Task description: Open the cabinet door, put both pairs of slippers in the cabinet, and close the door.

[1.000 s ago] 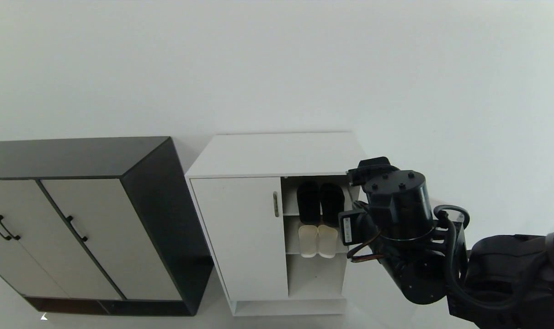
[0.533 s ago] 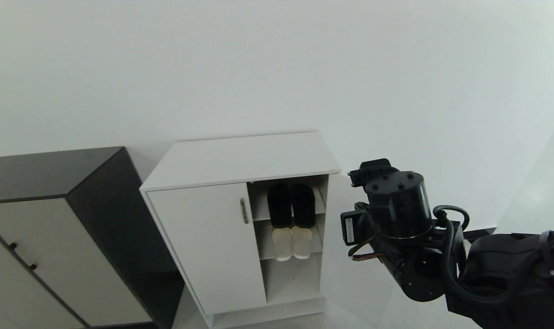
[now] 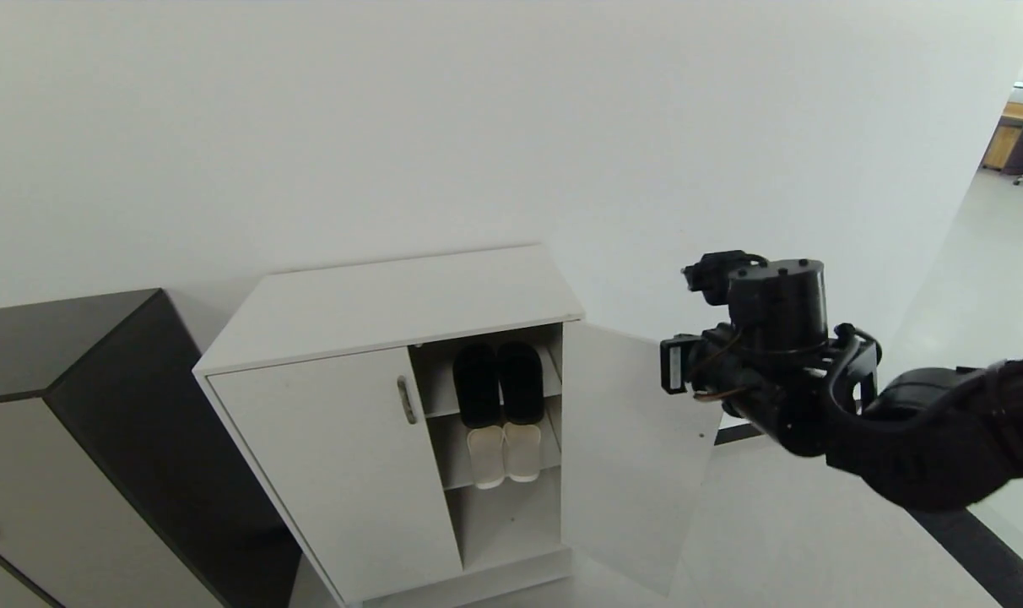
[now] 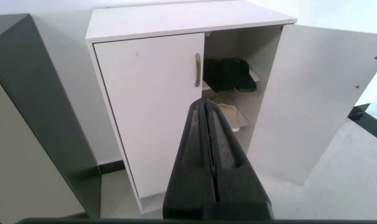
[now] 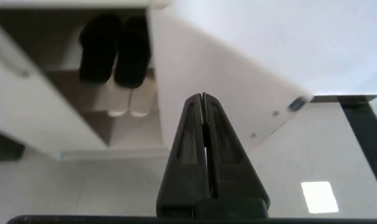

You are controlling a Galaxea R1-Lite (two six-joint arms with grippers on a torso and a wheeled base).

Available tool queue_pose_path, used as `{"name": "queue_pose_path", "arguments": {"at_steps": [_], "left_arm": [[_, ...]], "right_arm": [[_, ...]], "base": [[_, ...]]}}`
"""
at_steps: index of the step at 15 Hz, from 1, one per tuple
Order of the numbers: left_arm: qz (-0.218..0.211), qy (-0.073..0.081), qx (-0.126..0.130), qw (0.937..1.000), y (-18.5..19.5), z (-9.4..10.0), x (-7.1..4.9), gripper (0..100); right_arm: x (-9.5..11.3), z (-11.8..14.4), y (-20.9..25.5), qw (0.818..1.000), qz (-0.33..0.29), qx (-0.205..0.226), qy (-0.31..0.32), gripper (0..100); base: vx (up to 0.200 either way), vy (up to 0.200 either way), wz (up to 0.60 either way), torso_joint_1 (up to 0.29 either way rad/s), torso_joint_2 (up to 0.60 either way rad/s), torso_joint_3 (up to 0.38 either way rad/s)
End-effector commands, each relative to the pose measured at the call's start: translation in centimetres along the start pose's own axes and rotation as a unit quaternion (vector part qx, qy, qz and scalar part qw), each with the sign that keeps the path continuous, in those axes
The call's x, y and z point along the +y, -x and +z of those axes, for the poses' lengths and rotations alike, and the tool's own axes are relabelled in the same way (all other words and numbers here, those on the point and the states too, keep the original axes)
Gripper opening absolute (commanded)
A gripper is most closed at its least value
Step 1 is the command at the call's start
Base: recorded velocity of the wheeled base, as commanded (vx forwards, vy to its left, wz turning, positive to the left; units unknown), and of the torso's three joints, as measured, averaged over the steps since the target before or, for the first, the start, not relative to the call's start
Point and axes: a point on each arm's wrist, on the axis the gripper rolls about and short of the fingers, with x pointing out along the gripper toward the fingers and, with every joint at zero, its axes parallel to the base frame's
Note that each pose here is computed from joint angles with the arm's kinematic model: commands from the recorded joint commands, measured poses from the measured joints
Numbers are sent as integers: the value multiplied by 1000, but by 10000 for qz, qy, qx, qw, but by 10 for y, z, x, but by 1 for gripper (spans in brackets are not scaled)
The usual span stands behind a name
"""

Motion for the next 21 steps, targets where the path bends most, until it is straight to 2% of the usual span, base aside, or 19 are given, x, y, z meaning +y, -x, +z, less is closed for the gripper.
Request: {"name": "queue_pose_path", "arguments": {"at_steps": [1, 4, 7, 13, 17, 21], "left_arm": [[0, 0, 6, 10000, 0, 0, 0, 0], [0, 0, 6, 10000, 0, 0, 0, 0], [0, 0, 6, 10000, 0, 0, 0, 0], [0, 0, 6, 10000, 0, 0, 0, 0], [0, 0, 6, 10000, 0, 0, 0, 0], [0, -8, 6, 10000, 0, 0, 0, 0]], "right_arm": [[-31, 9, -49, 9984, -538, 102, -137, 0], [-52, 5, -94, 9950, -947, 140, -275, 0], [-65, 2, -124, 9927, -1138, 71, -389, 0], [-79, -21, -155, 9927, -1098, 324, -380, 0], [-78, -29, -156, 9920, -1101, 520, -332, 0], [-66, -32, -145, 9929, -969, 622, -303, 0]], "base": [[0, 0, 0, 0, 0, 0], [0, 0, 0, 0, 0, 0], [0, 0, 0, 0, 0, 0], [0, 0, 0, 0, 0, 0], [0, 0, 0, 0, 0, 0], [0, 0, 0, 0, 0, 0]]}}
